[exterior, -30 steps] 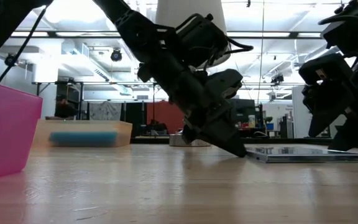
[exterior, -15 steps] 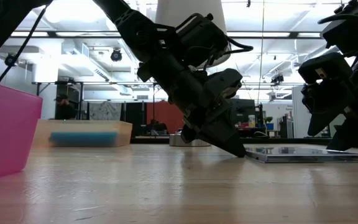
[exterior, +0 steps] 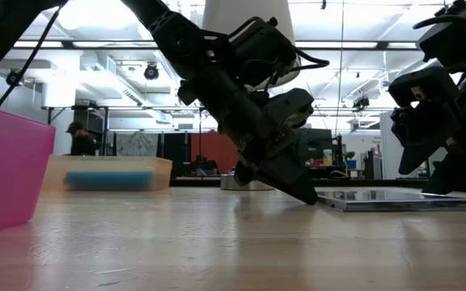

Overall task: Pick & place jewel cases by type
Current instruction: Put the black cd case into the pink bin

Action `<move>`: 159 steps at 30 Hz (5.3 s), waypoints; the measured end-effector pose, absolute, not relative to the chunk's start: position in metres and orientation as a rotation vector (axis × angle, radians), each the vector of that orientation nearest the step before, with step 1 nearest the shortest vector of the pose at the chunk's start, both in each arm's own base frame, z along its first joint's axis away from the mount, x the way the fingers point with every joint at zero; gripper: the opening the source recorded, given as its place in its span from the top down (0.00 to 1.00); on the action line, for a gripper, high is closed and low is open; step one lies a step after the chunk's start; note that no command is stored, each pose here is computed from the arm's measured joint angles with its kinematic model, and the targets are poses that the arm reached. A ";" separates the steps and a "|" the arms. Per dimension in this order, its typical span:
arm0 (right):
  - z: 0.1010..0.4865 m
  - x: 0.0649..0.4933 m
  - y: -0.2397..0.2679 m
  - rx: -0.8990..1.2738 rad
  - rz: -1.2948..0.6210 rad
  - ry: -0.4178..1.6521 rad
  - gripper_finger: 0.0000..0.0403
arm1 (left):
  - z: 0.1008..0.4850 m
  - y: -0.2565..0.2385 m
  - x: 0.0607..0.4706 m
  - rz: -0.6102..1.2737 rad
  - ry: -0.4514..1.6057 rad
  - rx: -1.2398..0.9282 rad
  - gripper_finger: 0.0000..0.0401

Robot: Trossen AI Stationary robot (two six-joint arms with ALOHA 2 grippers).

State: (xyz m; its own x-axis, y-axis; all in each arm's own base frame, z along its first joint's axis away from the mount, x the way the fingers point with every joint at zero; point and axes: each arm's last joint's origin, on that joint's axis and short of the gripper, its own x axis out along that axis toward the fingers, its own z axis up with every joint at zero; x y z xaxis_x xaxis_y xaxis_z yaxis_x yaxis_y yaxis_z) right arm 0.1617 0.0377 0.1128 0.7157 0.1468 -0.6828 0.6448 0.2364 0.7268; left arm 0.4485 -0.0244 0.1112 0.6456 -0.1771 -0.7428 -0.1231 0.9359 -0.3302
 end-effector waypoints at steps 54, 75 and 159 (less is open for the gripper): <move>0.141 0.181 0.042 1.258 -0.360 0.740 0.49 | 0.109 -0.023 0.444 -0.035 0.945 -0.377 1.00; 0.145 0.182 0.043 1.268 -0.375 0.759 0.49 | 0.110 -0.021 0.446 -0.032 0.931 -0.377 1.00; 0.192 0.214 0.052 1.132 -0.322 0.812 0.49 | 0.120 -0.019 0.459 0.010 0.769 -0.422 1.00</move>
State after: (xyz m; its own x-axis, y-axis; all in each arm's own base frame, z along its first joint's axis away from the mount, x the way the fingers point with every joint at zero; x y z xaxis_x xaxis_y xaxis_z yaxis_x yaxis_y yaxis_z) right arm 0.2141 0.0515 0.1917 0.6792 0.1630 -0.7156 0.6095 0.4179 0.6737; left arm 0.4588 -0.0186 0.1205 0.7230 -0.1430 -0.6758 -0.1609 0.9165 -0.3661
